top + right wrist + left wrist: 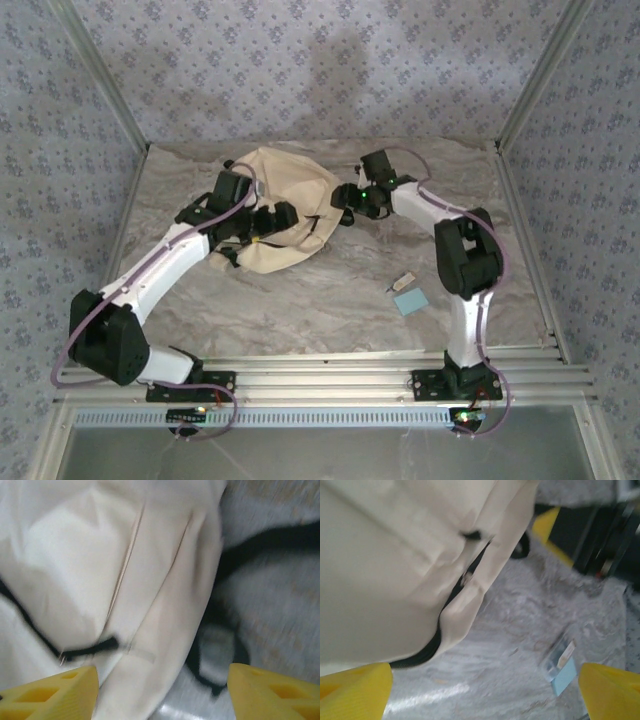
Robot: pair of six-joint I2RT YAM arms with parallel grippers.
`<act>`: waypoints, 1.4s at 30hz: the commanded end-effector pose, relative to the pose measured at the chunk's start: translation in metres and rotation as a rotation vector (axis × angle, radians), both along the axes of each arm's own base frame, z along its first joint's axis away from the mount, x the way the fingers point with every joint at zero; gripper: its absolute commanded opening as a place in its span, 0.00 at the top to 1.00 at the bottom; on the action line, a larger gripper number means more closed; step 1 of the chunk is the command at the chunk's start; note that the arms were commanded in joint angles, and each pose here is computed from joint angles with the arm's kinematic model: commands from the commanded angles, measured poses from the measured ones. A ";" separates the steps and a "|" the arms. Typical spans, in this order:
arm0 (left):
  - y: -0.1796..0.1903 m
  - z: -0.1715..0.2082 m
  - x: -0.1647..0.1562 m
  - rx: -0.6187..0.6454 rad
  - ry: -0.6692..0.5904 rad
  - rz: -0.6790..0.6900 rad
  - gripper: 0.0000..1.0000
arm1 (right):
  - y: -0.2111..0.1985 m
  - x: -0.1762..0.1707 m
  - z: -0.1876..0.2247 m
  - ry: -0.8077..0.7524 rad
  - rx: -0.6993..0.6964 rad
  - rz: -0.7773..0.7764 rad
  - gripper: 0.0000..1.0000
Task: Pack the student bag
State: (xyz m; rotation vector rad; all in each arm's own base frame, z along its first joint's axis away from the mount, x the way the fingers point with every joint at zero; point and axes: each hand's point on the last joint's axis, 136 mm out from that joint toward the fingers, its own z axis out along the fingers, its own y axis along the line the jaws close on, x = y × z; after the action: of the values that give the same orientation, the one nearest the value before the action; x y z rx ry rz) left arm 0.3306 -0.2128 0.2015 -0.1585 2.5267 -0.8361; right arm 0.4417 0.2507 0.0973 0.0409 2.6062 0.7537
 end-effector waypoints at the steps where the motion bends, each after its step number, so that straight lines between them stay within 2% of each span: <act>1: 0.003 0.027 0.025 0.018 -0.115 0.014 0.03 | 0.033 -0.043 0.025 0.000 0.100 0.012 0.28; 3: 0.011 0.030 0.041 0.029 -0.150 0.059 0.03 | 0.049 -0.057 0.034 -0.040 0.119 0.034 0.28; 5: 0.021 0.031 0.055 0.023 -0.168 0.108 0.02 | 0.070 -0.068 0.045 -0.066 0.141 0.082 0.32; 10: 0.053 0.021 0.084 -0.001 -0.151 0.194 0.01 | 0.138 -0.076 0.056 -0.089 0.156 0.236 0.60; 14: 0.085 0.016 0.099 -0.019 -0.136 0.271 0.01 | 0.182 -0.069 0.053 -0.146 0.132 0.273 0.61; 17: 0.106 0.010 0.104 -0.017 -0.121 0.323 0.01 | 0.215 -0.077 0.032 -0.126 0.129 0.326 0.57; 21: 0.098 0.004 0.106 -0.069 -0.118 0.306 0.01 | 0.237 -0.109 -0.004 -0.020 0.123 0.410 0.57; 25: 0.084 -0.005 0.106 -0.072 -0.108 0.258 0.01 | 0.223 -0.152 -0.032 0.078 0.078 0.470 0.64; 29: 0.062 -0.015 0.105 -0.058 -0.091 0.181 0.01 | 0.182 -0.194 -0.061 0.150 0.006 0.541 0.73; 33: 0.038 -0.029 0.106 -0.045 -0.061 0.109 0.00 | 0.141 -0.216 -0.076 0.231 -0.028 0.543 0.76; 36: 0.016 -0.035 0.106 -0.026 -0.045 0.045 0.01 | 0.116 -0.217 -0.073 0.238 -0.020 0.511 0.75; 42: -0.021 -0.044 0.110 0.083 -0.079 -0.084 0.00 | 0.093 -0.180 -0.007 0.112 0.055 0.441 0.74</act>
State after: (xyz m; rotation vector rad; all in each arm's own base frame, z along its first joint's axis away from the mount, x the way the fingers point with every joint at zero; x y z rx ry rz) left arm 0.4364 -0.2220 0.1488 -0.1346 2.5178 -0.8053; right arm 0.2493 0.3596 0.0598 -0.5239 2.7855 0.9922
